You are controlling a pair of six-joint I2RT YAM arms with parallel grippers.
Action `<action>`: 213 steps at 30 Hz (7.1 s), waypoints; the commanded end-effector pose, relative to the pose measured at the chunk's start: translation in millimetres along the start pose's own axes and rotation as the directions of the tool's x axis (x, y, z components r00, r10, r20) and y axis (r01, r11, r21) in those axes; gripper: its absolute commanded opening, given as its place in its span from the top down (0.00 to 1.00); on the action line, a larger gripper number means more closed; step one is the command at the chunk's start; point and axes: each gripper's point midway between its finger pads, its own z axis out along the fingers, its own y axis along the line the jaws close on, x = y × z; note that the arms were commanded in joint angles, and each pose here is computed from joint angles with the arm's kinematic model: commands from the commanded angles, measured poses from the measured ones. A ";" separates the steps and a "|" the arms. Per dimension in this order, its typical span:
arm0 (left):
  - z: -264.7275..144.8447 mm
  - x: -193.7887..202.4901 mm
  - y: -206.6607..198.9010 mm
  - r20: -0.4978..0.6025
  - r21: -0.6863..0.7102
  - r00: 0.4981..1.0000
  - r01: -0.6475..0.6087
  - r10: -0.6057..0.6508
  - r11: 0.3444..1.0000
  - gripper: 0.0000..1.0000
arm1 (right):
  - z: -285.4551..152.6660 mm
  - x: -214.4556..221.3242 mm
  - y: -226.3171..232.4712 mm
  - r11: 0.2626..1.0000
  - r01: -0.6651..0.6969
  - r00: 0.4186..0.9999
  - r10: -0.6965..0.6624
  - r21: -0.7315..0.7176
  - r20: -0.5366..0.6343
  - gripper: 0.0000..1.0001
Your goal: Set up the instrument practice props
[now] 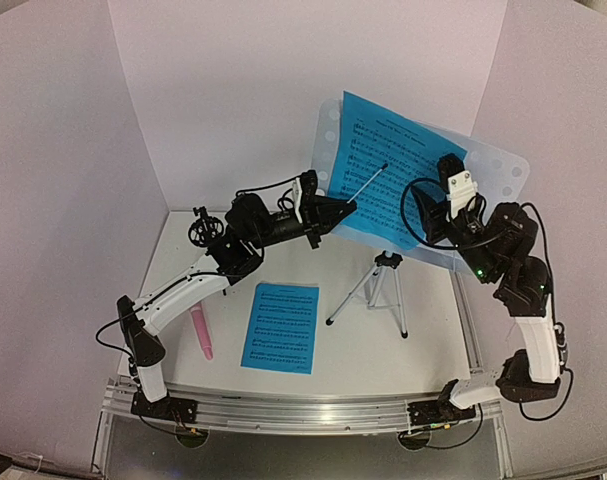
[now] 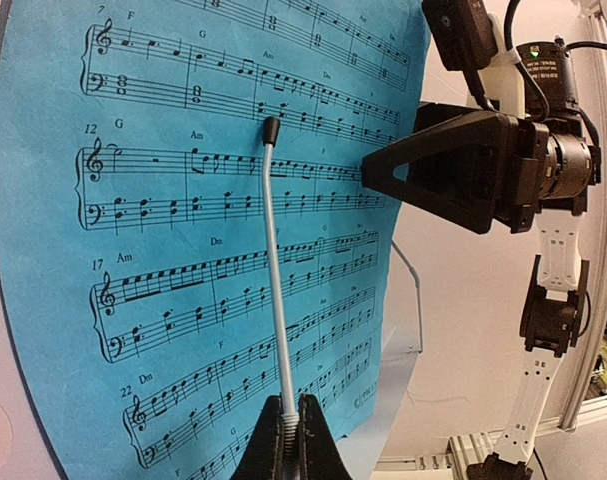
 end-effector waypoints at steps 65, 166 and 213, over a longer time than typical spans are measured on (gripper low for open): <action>-5.0 -7.8 -7.2 0.025 0.024 1.000 0.006 -0.006 1.000 1.00 | 2.3 -1.7 -15.1 0.967 -0.239 0.968 0.229 0.092 0.105 1.00; -50.5 -28.6 -31.2 0.021 0.049 0.986 -0.165 0.165 0.985 0.57 | 5.8 -23.6 -31.2 0.912 -0.380 0.901 0.328 0.152 0.282 0.71; -102.9 -27.0 32.3 -0.056 -0.177 0.990 -0.139 0.131 0.974 0.46 | 16.5 122.0 10.6 0.841 -0.494 0.853 0.517 0.220 -0.065 0.90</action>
